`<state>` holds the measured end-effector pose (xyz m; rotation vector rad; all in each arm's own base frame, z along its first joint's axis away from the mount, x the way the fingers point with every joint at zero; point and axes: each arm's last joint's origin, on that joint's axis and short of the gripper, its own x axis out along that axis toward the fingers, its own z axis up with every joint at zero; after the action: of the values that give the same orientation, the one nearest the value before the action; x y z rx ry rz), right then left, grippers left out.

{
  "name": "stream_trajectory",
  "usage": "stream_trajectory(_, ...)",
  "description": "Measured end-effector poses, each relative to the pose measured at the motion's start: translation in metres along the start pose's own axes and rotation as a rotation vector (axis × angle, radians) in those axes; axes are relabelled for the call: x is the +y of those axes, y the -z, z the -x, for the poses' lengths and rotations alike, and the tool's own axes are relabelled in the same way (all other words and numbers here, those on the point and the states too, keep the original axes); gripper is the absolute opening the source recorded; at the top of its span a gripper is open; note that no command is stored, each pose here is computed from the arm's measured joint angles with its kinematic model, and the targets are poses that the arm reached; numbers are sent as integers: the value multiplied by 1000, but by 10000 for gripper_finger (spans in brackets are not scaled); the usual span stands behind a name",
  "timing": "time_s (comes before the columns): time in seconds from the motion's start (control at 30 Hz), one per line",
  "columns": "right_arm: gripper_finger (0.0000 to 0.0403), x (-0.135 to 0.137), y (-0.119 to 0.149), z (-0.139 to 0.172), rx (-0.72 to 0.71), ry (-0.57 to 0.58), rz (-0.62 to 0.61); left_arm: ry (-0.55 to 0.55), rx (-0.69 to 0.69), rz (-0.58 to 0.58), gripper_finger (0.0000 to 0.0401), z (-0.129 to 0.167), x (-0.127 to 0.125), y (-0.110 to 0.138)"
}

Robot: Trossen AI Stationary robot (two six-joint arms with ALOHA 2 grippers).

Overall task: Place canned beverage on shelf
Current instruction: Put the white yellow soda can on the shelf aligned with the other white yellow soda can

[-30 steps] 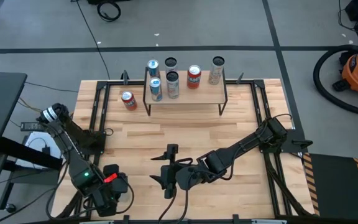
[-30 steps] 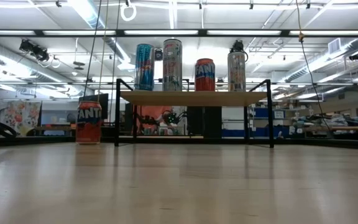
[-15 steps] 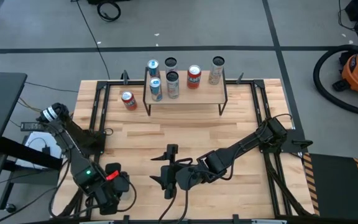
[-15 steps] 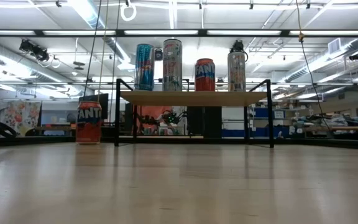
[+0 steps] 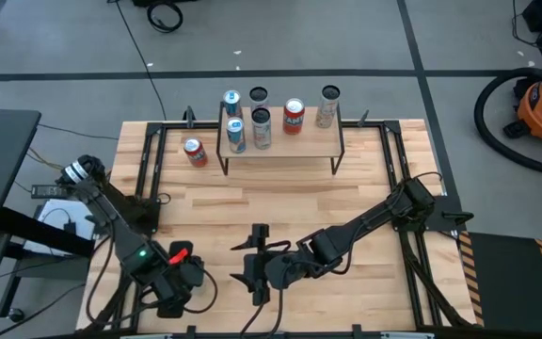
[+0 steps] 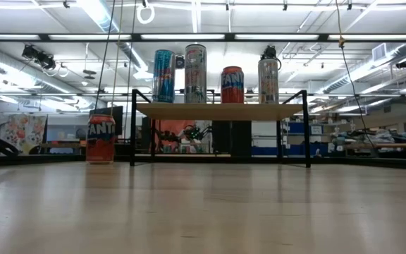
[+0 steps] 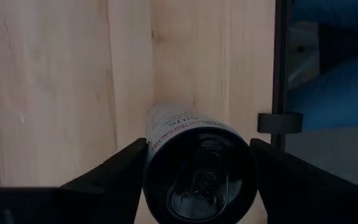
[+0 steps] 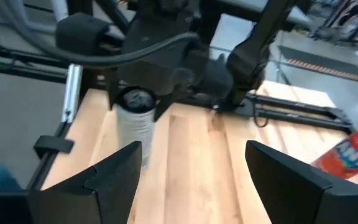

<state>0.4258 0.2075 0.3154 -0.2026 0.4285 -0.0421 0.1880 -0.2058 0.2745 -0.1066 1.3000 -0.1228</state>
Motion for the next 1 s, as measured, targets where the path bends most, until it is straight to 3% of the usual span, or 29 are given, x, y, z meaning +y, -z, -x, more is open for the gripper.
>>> stream_trajectory(0.27, 300, 3, 1, -1, -10, -96, 38, 0, 8, 15, 259, 0, 2, -1)
stream_trajectory(0.47, 319, 3, -1, -1, -32, -94, 80, -1, 7, 27, 259, 0, 2, -1)
stream_trajectory(0.7, 351, 0, 1, -2, -12, 12, 12, -26, -14, 20, 259, 0, 9, -9)
stream_trajectory(1.0, 351, 6, 35, -15, 59, -61, -103, -65, -36, -28, 259, 10, 17, -20)
